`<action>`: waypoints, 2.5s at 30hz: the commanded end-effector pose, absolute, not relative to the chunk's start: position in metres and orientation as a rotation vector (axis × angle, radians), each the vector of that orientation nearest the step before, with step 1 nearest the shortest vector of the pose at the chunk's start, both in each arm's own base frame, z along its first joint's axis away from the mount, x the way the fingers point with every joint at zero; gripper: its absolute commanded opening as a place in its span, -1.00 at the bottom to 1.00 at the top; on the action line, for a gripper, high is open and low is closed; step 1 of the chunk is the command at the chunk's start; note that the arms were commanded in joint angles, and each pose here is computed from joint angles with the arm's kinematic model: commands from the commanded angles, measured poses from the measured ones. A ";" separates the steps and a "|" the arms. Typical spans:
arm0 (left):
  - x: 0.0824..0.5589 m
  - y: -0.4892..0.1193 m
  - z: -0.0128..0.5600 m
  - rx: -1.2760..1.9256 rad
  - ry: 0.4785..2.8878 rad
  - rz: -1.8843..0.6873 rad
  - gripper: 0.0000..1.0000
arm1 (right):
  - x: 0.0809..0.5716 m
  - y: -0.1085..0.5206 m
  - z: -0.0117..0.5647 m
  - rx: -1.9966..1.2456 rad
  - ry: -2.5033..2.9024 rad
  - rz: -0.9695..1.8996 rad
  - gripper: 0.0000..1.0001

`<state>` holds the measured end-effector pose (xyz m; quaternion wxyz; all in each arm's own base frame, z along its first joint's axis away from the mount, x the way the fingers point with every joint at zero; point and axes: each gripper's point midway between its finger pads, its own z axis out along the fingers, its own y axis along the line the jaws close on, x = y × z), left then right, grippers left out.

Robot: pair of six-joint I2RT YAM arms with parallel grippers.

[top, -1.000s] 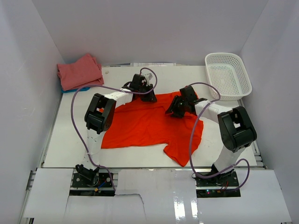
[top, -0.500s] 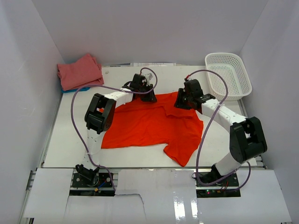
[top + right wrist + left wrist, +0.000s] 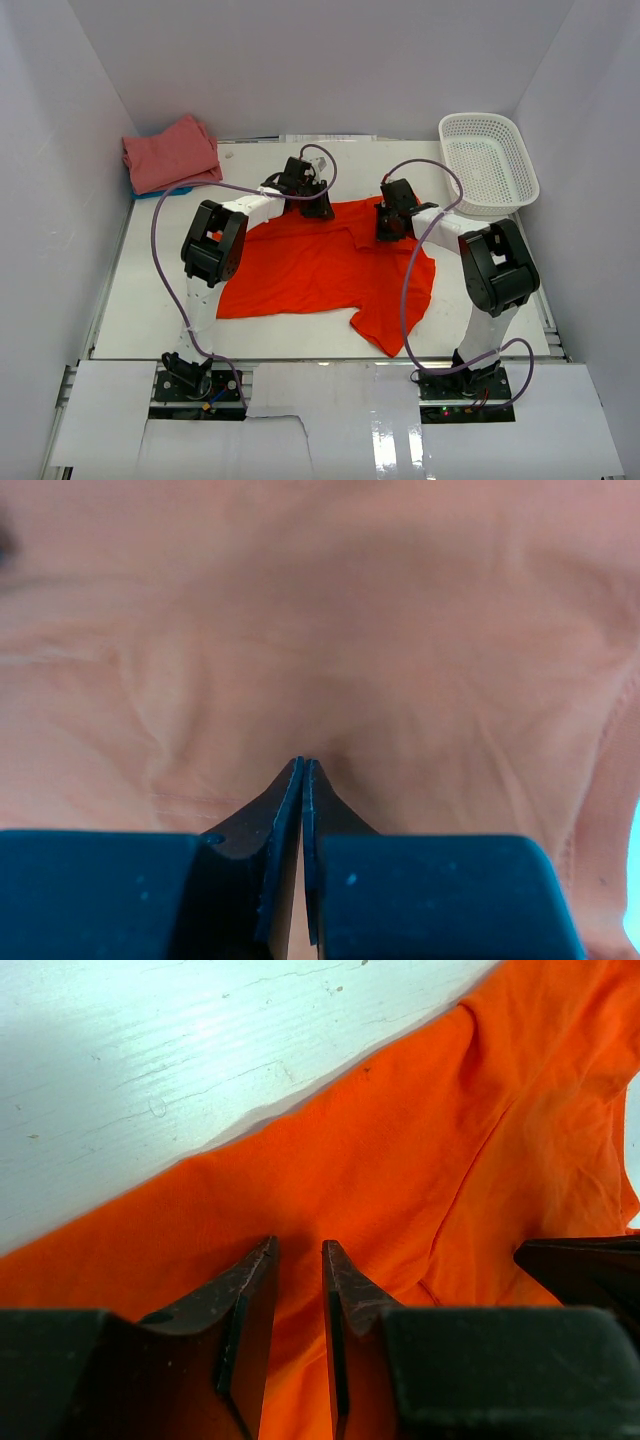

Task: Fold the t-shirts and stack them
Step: Fold the flattened tshirt in 1/3 of the way

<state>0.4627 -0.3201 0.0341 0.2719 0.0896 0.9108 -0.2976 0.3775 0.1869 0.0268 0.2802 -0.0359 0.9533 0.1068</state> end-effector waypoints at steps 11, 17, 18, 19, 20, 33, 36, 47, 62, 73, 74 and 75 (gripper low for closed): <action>0.467 -0.316 0.072 0.240 2.404 -0.763 -0.28 | 0.390 0.183 0.042 -0.099 2.504 0.237 -0.85; 0.471 -0.320 0.072 0.235 2.402 -0.782 -0.28 | 0.369 0.165 0.037 -0.074 2.545 0.164 -0.85; 0.471 -0.321 0.070 0.231 2.407 -0.784 -0.28 | 0.367 0.161 0.039 -0.062 2.545 0.145 -0.85; 0.471 -0.321 0.069 0.229 2.409 -0.784 -0.28 | 0.365 0.154 0.038 -0.046 2.552 0.100 -0.85; 0.471 -0.322 0.070 0.230 2.407 -0.791 -0.28 | 0.360 0.150 0.035 -0.039 2.562 0.079 -0.85; 0.477 -0.321 0.083 0.229 2.394 -0.770 -0.27 | 0.353 0.137 0.074 -0.010 2.482 0.056 -0.85; 0.481 -0.319 0.111 0.231 2.342 -0.757 -0.27 | 0.360 0.139 0.101 -0.021 2.431 0.072 -0.82; 0.413 -0.210 0.239 0.101 2.149 -0.631 -0.15 | 0.297 0.132 0.176 -0.082 2.251 0.292 0.34; 0.247 -0.099 0.210 -0.358 2.071 -0.539 0.96 | 0.175 0.163 0.134 -0.404 2.379 0.557 0.47; 0.223 -0.098 0.170 -0.524 2.190 -0.563 0.96 | 0.144 0.192 0.138 -0.825 2.425 0.325 0.43; 0.224 -0.097 0.170 -0.541 2.188 -0.562 0.96 | 0.150 0.189 0.140 -0.852 2.401 0.231 0.41; 0.225 -0.097 0.170 -0.579 2.183 -0.568 0.96 | 0.151 0.188 0.142 -0.875 2.392 0.174 0.41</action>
